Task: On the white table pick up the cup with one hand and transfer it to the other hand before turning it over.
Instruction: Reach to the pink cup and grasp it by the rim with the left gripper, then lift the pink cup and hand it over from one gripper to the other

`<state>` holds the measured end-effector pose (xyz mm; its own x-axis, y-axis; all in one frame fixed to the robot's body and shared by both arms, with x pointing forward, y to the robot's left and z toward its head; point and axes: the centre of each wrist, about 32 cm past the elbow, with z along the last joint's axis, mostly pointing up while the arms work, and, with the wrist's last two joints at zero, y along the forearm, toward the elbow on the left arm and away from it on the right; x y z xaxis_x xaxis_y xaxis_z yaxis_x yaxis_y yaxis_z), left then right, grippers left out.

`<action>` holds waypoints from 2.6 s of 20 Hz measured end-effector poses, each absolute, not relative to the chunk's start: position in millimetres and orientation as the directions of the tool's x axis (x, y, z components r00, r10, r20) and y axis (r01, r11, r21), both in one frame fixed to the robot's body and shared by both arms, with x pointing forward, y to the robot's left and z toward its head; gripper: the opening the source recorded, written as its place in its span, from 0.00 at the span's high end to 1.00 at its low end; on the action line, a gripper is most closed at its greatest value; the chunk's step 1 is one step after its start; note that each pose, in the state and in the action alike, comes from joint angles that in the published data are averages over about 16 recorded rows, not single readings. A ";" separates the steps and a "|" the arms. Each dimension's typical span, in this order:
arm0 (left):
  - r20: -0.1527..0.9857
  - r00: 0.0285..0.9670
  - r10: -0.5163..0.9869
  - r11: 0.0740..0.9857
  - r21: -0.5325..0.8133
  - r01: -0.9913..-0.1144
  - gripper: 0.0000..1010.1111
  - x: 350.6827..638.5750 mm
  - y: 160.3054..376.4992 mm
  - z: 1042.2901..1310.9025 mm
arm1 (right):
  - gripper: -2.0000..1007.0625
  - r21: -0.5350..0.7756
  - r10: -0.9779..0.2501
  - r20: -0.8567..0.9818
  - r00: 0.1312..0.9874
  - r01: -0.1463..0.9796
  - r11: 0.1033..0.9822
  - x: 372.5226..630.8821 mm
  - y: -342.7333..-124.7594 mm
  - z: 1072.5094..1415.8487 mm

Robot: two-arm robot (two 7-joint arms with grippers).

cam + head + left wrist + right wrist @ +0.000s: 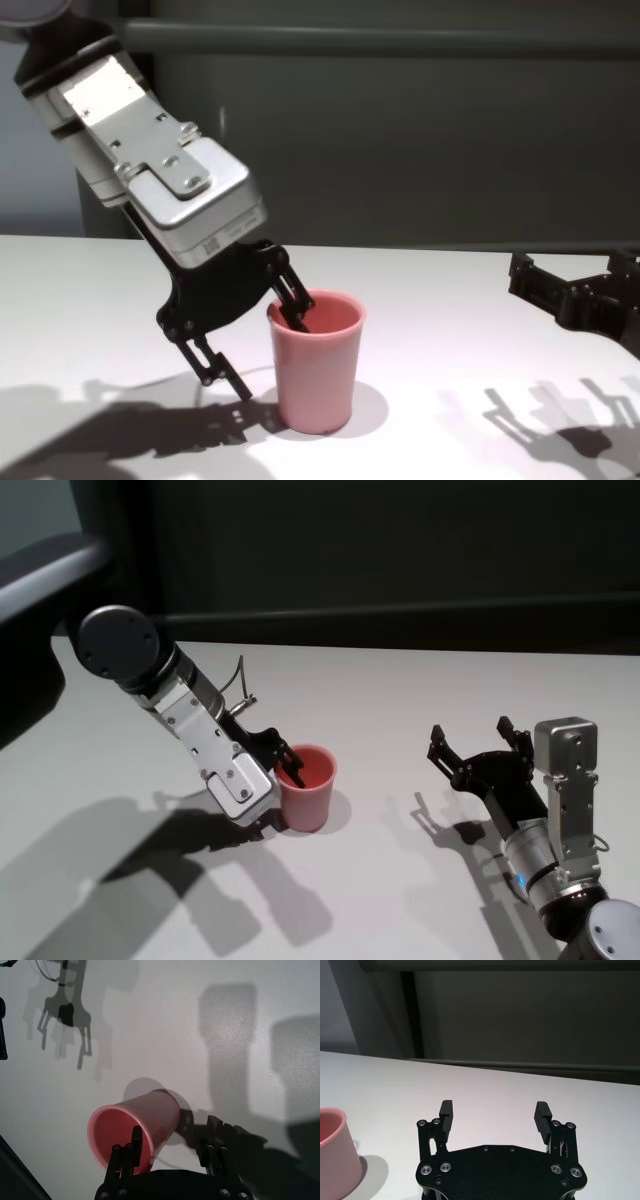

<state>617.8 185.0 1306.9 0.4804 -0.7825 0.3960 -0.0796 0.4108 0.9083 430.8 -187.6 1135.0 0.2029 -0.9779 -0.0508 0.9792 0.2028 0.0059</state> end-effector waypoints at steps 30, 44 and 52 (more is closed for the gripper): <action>0.464 0.610 -0.643 0.559 0.828 -0.042 0.95 621.6 203.3 1298.7 | 0.00 0.006 -0.978 -0.051 0.203 0.979 0.203 430.8 -187.6 1135.0; 0.514 0.846 -0.138 0.862 0.484 -0.154 0.95 620.3 269.5 1288.6 | 0.00 0.006 -0.978 -0.051 0.203 0.979 0.203 430.8 -187.6 1135.0; 0.409 0.907 0.103 0.954 0.216 -0.206 0.95 610.8 285.5 1273.6 | 0.00 0.006 -0.978 -0.051 0.203 0.979 0.203 430.8 -187.6 1135.0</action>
